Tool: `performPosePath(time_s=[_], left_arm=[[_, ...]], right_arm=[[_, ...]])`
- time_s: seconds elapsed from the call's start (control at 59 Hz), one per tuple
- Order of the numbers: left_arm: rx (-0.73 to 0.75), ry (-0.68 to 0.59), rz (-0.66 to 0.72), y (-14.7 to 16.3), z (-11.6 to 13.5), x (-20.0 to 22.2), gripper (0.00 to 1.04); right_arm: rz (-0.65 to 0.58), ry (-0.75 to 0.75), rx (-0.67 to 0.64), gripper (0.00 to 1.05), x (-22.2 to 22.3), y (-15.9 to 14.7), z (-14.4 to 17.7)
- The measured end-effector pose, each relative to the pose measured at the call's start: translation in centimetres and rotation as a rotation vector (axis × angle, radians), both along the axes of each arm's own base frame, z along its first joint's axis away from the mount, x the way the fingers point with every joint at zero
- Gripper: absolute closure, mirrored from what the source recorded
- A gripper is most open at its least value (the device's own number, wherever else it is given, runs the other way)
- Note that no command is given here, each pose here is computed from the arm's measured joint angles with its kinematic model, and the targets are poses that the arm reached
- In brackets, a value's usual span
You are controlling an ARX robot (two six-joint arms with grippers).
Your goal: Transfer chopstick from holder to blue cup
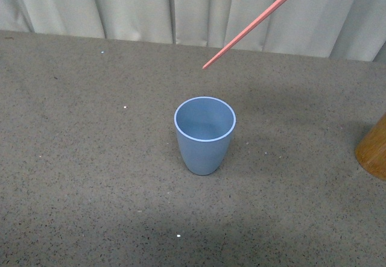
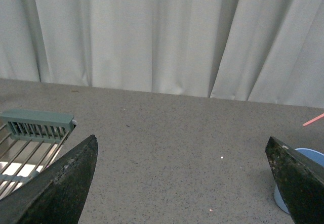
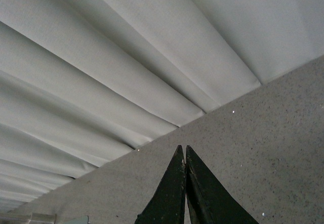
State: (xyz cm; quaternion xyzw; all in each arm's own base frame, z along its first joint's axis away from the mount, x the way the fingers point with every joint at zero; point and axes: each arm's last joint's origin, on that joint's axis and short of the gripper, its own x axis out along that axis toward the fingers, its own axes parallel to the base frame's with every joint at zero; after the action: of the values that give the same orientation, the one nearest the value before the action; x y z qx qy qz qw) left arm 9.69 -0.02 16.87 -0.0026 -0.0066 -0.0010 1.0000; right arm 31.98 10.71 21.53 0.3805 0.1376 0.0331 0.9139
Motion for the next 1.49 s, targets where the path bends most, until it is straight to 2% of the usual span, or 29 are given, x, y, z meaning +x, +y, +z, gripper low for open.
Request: performPosePath(time_s=[0.305, 1.052, 1.323, 1.493], left_arm=[[0.000, 0.000, 0.000, 0.0, 0.0, 0.0, 0.07], [0.000, 0.000, 0.000, 0.0, 0.0, 0.0, 0.07], [0.000, 0.000, 0.000, 0.0, 0.0, 0.0, 0.07], [0.000, 0.000, 0.000, 0.0, 0.0, 0.0, 0.07]], right_arm=[[0.016, 0.046, 0.040, 1.04, -0.3, 0.4, -2.3], [0.015, 0.105, 0.058, 1.04, -0.1, 0.3, -4.5], [0.014, 0.103, 0.059, 1.04, -0.1, 0.3, -4.4], [0.005, 0.052, 0.074, 1.04, -0.7, 0.0, -2.7]])
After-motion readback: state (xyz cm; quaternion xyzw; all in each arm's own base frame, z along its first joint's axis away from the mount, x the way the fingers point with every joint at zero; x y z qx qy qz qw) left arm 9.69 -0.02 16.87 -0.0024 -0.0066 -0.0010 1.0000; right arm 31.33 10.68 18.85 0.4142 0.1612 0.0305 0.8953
